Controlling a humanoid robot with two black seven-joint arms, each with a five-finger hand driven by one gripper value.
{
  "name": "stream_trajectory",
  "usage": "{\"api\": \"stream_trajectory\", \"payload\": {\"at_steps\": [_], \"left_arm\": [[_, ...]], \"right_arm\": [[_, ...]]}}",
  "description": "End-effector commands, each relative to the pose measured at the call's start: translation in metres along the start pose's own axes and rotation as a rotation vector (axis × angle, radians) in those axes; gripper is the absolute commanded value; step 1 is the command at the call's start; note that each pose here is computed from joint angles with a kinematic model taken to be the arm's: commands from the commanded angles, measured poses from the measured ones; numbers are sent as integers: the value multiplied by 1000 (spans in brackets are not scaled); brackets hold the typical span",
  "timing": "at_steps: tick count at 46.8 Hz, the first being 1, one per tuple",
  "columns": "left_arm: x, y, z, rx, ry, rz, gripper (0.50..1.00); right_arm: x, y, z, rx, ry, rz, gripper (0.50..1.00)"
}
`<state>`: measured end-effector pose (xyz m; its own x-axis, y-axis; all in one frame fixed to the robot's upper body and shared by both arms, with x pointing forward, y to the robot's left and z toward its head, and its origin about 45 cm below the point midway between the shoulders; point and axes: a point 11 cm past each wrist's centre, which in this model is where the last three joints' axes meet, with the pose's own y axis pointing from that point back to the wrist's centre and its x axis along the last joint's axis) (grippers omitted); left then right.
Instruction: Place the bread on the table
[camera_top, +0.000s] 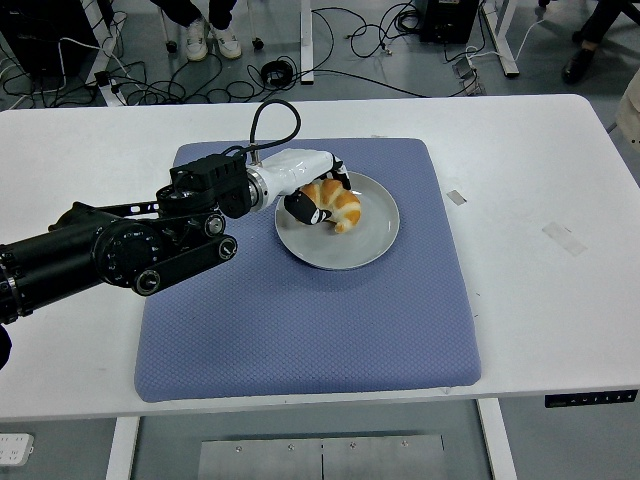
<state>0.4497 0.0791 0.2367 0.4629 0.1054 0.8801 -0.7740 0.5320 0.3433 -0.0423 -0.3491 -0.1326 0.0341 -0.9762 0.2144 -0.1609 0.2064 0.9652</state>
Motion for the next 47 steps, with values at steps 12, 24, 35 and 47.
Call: {"api": "stream_trajectory", "payload": {"at_steps": [12,24,35,47], "left_arm": [[30,7,-18,36,-8,50,574],[55,26,-63,119,-23,95,567],[61,45,-102,199,-18,126,567],[46,61,-138,272,12,121,567]], "right_arm": [[0,0,0,0,0,1,1000],[0,0,0,0,-1,0,1000],[0,0,0,0,0,1,1000],[0,0,0,0,0,1,1000]]}}
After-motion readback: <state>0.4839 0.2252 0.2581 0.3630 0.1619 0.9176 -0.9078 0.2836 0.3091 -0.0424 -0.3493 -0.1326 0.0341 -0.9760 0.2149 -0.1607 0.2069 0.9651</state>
